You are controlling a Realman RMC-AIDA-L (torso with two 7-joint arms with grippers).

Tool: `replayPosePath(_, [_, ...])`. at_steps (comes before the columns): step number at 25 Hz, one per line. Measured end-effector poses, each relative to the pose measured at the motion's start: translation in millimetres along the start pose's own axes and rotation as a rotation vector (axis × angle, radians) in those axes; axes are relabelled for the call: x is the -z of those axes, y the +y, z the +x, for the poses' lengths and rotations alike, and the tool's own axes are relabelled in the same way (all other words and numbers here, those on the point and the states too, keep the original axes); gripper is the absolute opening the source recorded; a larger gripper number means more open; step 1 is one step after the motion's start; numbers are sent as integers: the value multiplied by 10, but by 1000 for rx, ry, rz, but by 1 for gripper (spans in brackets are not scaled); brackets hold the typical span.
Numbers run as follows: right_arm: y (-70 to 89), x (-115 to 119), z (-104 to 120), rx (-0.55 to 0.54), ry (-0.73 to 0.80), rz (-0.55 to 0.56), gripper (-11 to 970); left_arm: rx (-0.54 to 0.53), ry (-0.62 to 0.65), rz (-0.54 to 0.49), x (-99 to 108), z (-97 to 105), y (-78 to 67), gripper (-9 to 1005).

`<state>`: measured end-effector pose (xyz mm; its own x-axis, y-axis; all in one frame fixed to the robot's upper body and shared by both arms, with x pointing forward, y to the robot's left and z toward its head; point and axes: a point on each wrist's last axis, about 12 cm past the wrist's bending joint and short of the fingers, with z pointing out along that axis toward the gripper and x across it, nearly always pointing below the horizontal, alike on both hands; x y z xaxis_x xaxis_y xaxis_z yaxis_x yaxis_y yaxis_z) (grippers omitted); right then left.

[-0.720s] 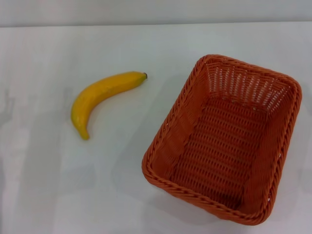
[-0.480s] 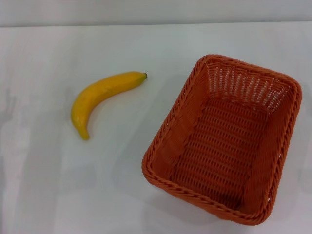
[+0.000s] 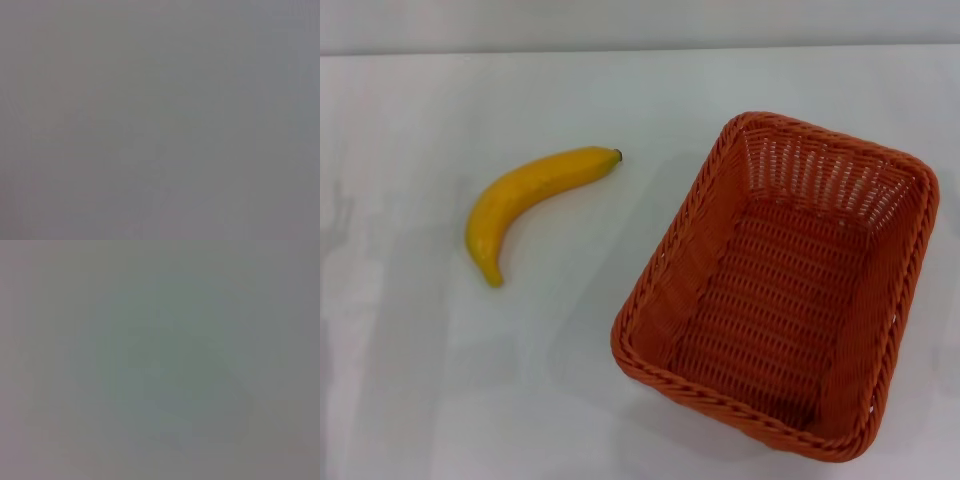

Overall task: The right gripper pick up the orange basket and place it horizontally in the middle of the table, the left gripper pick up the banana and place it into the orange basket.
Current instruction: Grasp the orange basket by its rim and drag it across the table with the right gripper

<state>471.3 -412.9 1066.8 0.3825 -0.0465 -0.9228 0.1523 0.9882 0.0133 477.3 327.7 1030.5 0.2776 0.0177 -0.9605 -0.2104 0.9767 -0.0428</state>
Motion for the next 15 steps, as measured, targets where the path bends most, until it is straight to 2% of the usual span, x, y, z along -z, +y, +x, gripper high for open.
replayPosePath(10, [22,-37,13,-21,7,-9,829,3,-1,2,-11,-1,-12,859])
replayPosePath(13, [1,-149,0,-131,27,-48,827,4,-3,6,-29,-3,-24,860])
replayPosePath(15, [-50,-314,-57,-254,67,-139,827,5,-2,8,-42,-3,-32,860])
